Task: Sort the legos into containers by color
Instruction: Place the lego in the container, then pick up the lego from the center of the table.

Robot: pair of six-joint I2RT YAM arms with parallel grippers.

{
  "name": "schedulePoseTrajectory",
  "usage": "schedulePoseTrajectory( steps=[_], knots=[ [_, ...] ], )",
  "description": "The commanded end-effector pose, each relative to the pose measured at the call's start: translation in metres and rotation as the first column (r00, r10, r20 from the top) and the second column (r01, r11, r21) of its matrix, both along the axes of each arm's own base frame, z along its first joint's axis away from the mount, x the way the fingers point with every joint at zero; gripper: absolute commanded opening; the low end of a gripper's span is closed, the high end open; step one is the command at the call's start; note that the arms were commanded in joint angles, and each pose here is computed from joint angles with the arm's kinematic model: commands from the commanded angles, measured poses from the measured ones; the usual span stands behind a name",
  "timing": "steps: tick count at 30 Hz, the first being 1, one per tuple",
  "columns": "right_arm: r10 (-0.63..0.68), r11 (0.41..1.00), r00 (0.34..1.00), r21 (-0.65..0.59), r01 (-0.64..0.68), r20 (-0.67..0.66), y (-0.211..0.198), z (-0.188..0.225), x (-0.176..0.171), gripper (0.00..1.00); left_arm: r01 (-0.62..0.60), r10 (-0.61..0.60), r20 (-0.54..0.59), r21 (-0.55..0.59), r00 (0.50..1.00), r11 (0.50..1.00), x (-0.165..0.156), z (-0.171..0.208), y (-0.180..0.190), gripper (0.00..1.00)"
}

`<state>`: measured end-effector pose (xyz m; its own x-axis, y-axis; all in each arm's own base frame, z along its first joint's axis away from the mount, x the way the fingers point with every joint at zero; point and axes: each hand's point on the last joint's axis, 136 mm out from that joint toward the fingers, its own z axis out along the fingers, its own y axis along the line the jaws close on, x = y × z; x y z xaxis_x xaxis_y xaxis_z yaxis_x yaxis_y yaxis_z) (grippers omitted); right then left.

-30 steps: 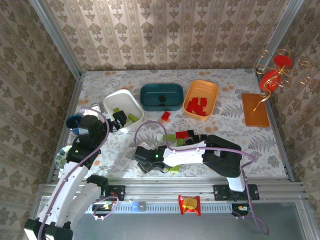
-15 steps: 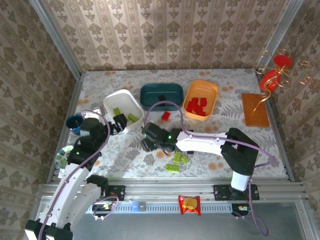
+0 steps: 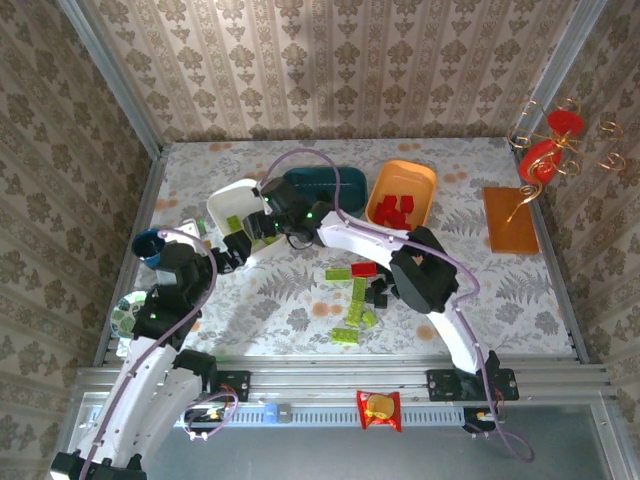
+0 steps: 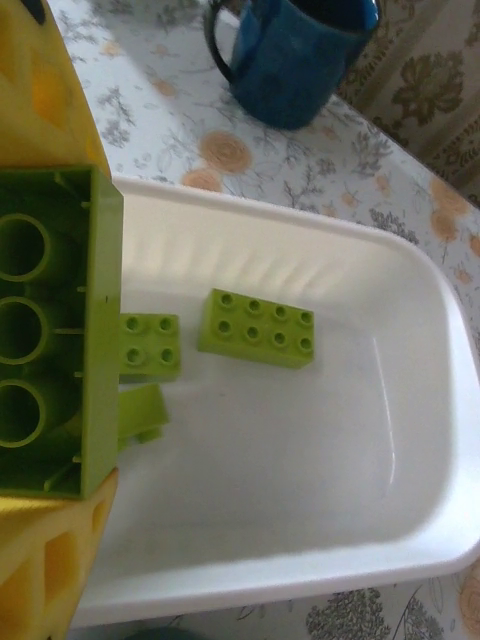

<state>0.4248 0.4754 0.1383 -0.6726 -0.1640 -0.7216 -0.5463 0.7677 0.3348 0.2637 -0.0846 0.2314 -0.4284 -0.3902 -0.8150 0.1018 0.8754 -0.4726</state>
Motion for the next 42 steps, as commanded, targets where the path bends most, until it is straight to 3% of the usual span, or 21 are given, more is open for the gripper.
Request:
schedulePoseTrajectory(
  steps=[1,3,5,10,15,20,24,29,33,36,42],
  knots=[
    [0.037,0.999,0.998,0.023,-0.036,-0.043,0.009,0.005,0.009,0.75,0.008,-0.007,0.030,-0.022,1.000,1.000,0.000,0.006,-0.002,1.00],
    [0.023,0.999,0.999,0.025,-0.022,-0.033,0.008,0.012,0.017,0.86,0.010,-0.009,0.027,-0.022,1.000,1.000,0.001,0.005,-0.003,1.00],
    [0.009,0.999,1.000,0.044,-0.009,-0.014,0.003,0.026,0.020,0.89,0.021,-0.021,0.031,-0.028,0.999,0.999,0.001,0.004,-0.005,1.00],
    [-0.060,0.994,0.996,0.091,0.055,0.058,-0.030,0.072,0.014,0.90,0.057,-0.056,0.034,-0.029,0.998,0.998,0.004,0.002,-0.012,1.00],
    [-0.141,0.985,0.986,0.118,0.130,0.094,-0.082,0.094,-0.020,0.89,0.135,-0.134,0.006,-0.039,0.991,0.990,0.010,-0.008,-0.032,0.95],
    [-0.301,0.953,0.953,-0.012,0.302,0.038,-0.159,0.062,-0.058,0.82,0.259,-0.259,-0.051,-0.007,0.965,0.966,0.010,-0.035,-0.078,0.92],
    [-0.475,0.872,0.880,-0.140,0.469,-0.015,-0.238,0.020,-0.091,0.77,0.356,-0.352,-0.099,0.032,0.931,0.934,0.004,-0.059,-0.110,0.91],
    [-0.655,0.749,0.752,-0.192,0.634,-0.072,-0.328,-0.020,-0.121,0.71,0.388,-0.382,-0.143,0.017,0.913,0.921,-0.002,-0.084,-0.118,0.93],
    [-0.734,0.674,0.668,-0.258,0.693,-0.124,-0.377,-0.050,-0.130,0.65,0.390,-0.382,-0.161,0.016,0.910,0.921,-0.006,-0.094,-0.116,0.94],
    [-0.740,0.670,0.646,-0.289,0.684,-0.188,-0.393,-0.070,-0.130,0.55,0.386,-0.377,-0.170,0.019,0.910,0.922,-0.008,-0.097,-0.113,0.95],
    [-0.688,0.721,0.687,-0.332,0.608,-0.235,-0.389,-0.087,-0.123,0.58,0.380,-0.373,-0.169,0.014,0.912,0.925,-0.011,-0.098,-0.111,0.97]
  ],
)
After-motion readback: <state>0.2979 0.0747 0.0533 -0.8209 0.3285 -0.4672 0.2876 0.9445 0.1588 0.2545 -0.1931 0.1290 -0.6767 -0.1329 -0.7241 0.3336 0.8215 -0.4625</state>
